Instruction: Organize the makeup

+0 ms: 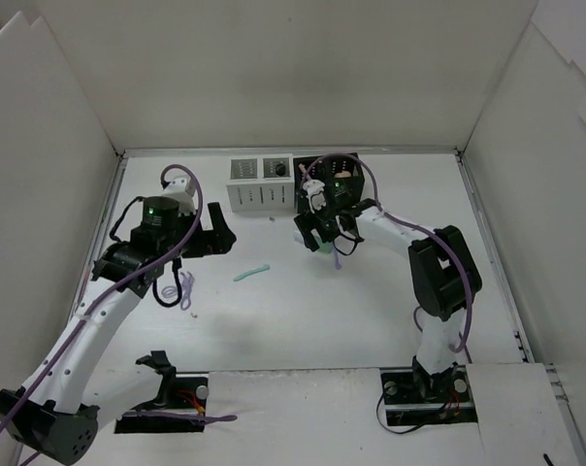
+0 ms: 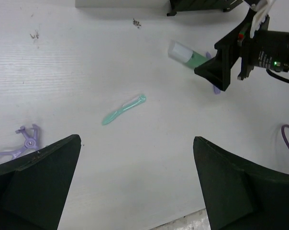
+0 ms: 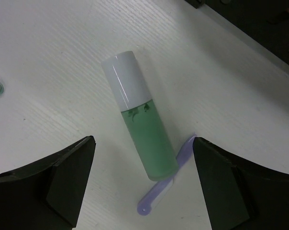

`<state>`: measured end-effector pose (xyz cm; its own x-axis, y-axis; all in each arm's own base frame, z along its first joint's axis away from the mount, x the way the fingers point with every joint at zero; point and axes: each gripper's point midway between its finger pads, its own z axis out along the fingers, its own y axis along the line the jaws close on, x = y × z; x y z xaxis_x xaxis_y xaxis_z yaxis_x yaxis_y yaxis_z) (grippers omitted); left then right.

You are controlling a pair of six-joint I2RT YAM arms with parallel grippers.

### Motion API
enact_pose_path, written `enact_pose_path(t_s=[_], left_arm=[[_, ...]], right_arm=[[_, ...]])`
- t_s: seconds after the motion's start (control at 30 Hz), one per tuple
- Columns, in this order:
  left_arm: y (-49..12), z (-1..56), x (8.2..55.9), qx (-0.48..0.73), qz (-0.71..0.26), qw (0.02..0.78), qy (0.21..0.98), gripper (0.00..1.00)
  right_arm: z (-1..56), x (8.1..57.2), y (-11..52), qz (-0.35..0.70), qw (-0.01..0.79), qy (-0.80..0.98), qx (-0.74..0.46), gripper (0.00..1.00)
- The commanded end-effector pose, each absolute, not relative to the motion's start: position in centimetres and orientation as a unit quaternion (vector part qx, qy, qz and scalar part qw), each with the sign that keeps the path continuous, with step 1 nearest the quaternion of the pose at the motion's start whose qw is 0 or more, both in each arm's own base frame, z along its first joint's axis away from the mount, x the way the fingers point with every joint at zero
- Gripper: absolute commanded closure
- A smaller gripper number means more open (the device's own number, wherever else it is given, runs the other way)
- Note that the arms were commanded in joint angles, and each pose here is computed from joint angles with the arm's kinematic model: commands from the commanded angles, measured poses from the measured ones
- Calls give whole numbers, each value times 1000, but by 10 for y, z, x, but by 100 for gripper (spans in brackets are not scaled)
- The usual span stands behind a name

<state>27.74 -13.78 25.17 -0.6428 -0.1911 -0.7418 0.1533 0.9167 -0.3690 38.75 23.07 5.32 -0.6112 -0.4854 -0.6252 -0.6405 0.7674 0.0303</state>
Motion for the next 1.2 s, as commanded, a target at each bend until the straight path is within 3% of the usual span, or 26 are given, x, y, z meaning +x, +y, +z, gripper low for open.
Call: enact_pose_path(t_s=[0.0,0.27,0.47,0.6,0.7,1.17], left_arm=[[-135,271,259,1,-225,442,868,1],[-118,249,224,12,-207,423,882,1],[-106,243,220,4,-189,427,884,0],[-111,241,224,7,-199,420,885,1],[-117,238,228,4,-214,412,886,0],[-185,268,240,49,-366,357,858,5]], right_arm=[[63,393,243,152,305,879,-332,20],[35,385,246,161,262,895,-323,29],[24,366,253,145,248,896,-338,48],[24,362,251,128,250,897,-340,81],[27,353,253,126,254,895,-345,100],[147,274,292,204,475,776,-361,100]])
